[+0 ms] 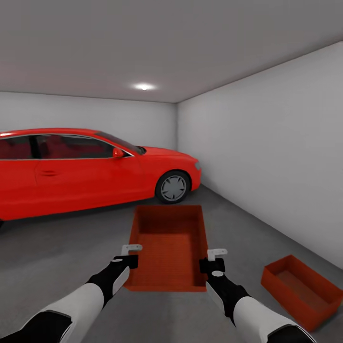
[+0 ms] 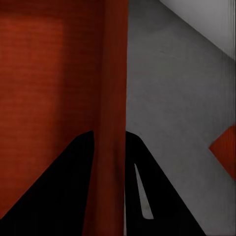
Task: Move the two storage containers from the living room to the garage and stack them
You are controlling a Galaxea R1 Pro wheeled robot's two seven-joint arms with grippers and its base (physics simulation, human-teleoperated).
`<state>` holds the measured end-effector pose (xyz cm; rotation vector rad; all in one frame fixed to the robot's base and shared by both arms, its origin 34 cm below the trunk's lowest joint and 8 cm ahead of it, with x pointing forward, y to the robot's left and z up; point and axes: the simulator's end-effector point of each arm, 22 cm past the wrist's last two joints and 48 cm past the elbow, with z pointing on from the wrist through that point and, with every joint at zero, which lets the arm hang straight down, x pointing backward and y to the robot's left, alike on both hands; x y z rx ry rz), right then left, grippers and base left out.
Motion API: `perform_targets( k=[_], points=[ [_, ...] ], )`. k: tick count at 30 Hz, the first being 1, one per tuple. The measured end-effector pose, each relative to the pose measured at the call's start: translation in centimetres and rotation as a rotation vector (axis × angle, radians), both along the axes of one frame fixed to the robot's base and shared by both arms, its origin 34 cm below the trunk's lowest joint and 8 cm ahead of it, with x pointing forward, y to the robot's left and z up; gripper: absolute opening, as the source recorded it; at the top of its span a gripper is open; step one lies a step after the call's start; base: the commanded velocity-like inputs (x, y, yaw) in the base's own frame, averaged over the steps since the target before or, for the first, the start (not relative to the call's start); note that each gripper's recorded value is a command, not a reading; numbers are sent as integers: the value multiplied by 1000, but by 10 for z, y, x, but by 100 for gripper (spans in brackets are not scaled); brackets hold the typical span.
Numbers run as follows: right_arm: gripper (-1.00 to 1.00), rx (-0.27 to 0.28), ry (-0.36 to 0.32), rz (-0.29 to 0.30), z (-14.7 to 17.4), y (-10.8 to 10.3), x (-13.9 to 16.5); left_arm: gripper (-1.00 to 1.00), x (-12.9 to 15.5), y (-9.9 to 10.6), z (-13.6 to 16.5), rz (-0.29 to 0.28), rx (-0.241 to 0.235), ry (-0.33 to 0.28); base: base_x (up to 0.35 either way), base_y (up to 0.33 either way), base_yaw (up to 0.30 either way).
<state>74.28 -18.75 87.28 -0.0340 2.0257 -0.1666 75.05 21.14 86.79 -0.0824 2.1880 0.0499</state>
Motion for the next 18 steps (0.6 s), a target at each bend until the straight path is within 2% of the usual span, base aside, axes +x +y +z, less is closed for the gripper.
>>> perform_targets(
  k=[13,18],
  points=[
    [-100,0,0,0,0,0,0,-100,0,0,0,0,0,0,322,0,-285],
    [-100,0,0,0,0,0,0,-100,0,0,0,0,0,0,322,70,-285]
  ],
)
